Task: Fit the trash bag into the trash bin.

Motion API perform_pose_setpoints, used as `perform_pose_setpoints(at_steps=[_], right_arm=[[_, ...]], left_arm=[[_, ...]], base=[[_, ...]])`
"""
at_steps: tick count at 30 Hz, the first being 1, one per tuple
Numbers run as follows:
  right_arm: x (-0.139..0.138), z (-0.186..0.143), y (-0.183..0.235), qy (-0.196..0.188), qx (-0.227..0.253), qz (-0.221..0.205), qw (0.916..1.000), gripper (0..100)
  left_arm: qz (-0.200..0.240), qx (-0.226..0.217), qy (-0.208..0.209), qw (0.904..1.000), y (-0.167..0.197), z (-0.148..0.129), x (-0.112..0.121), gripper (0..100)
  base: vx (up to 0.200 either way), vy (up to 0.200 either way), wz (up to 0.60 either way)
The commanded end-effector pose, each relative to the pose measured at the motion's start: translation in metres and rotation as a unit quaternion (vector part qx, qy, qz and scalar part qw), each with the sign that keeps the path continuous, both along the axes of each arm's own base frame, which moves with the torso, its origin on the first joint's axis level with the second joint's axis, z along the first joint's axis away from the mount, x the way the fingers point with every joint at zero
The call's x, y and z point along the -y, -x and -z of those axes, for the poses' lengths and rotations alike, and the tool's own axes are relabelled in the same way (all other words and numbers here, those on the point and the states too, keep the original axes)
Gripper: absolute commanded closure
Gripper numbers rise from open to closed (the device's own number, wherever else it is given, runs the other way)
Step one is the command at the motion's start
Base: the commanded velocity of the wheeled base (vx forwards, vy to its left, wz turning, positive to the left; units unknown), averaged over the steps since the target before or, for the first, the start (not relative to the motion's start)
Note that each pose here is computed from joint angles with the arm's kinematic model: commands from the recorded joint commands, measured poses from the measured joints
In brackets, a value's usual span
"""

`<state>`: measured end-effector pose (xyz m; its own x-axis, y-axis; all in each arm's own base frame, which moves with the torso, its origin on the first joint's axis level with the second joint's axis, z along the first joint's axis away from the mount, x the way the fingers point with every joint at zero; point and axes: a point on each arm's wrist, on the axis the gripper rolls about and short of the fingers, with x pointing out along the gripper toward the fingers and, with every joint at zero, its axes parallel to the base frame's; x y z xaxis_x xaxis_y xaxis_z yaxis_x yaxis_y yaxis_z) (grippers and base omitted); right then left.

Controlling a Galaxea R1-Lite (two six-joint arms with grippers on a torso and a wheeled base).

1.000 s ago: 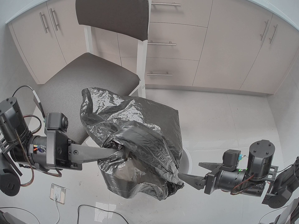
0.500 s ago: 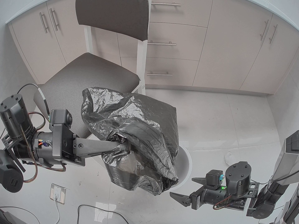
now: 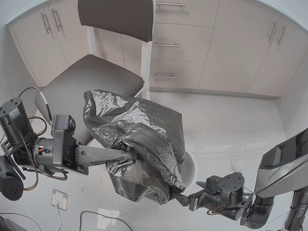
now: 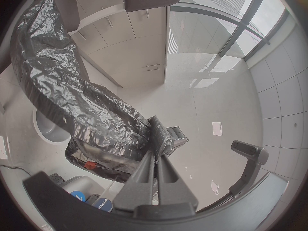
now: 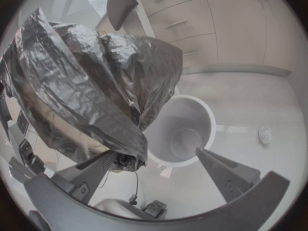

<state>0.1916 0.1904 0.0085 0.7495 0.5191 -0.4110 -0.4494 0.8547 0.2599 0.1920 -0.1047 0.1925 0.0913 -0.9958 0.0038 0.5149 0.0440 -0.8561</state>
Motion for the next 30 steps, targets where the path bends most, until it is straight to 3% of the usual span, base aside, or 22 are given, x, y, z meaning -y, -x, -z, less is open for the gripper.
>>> perform_pose_setpoints(at_steps=[1,7,22,30], right_arm=[[-0.003,0.011,-0.002,0.007,-0.008,0.000,0.9999,0],[-0.012,0.007,-0.008,-0.023,0.001,0.012,0.9997,0],[-0.028,0.008,-0.019,-0.031,0.030,0.040,0.9983,0],[-0.026,-0.008,-0.017,-0.044,0.051,0.051,0.9965,0]], left_arm=[[0.001,0.003,0.002,1.0000,0.002,-0.002,0.000,100],[0.004,0.006,0.003,1.0000,0.004,-0.003,0.000,100],[0.010,0.009,0.005,0.9999,0.008,-0.005,0.001,100],[0.010,0.008,0.004,0.9999,0.007,-0.004,0.001,100]], base=[[0.000,0.000,0.00],[0.000,0.000,0.00],[0.000,0.000,0.00],[0.000,0.000,0.00]])
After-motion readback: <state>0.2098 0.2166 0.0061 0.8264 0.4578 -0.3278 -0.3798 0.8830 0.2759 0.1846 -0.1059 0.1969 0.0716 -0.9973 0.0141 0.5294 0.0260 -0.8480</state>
